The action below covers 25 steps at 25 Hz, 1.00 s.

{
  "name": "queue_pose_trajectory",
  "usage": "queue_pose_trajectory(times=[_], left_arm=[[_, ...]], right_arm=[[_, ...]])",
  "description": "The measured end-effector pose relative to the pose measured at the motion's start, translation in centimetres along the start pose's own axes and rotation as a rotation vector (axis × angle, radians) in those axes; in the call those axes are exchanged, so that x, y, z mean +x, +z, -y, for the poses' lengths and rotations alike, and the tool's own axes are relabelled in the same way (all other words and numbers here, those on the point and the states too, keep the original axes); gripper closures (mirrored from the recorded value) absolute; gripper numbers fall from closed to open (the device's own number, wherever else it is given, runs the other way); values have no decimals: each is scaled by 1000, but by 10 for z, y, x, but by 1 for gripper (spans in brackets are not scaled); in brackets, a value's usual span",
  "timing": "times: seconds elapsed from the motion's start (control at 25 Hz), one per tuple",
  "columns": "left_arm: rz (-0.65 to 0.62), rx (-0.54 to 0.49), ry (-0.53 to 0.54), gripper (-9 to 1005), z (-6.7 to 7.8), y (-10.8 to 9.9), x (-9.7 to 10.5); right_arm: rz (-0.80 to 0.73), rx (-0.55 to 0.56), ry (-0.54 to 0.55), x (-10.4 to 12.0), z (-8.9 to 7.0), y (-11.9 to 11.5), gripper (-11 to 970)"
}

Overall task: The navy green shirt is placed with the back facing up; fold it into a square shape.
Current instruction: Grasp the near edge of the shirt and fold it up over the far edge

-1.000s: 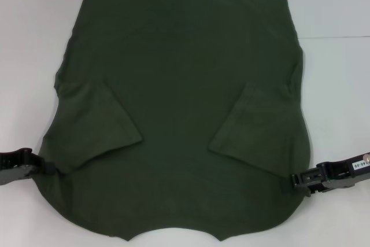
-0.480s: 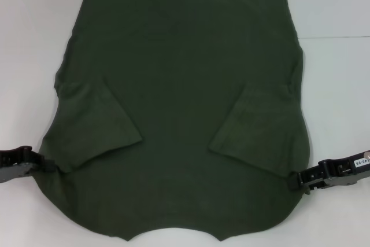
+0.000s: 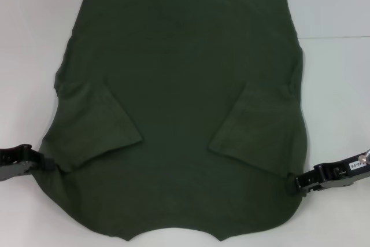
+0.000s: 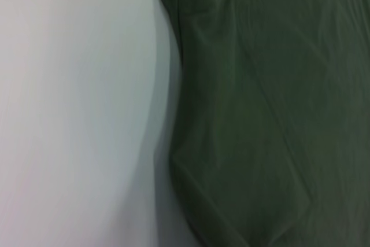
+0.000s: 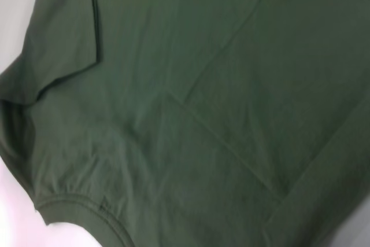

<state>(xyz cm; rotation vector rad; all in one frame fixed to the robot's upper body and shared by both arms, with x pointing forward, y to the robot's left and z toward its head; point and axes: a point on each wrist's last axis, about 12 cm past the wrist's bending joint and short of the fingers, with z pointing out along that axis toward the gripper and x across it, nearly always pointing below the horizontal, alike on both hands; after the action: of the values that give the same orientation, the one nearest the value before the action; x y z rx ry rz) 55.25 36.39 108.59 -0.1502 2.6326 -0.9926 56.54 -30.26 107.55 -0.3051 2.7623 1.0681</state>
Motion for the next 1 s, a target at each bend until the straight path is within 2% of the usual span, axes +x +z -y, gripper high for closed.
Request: queue_pose_trajectory(times=[0.12, 0.56, 1.0], left_arm=[[0, 0, 0, 980, 0, 0, 0], [2, 1, 0, 982, 0, 0, 0], [-14, 15, 14, 980, 2, -2, 0]], right_arm=[[1, 6, -10, -1, -1, 1, 493], [12, 5, -21, -3, -1, -1, 874], [19, 28, -67, -7, 1, -11, 873]])
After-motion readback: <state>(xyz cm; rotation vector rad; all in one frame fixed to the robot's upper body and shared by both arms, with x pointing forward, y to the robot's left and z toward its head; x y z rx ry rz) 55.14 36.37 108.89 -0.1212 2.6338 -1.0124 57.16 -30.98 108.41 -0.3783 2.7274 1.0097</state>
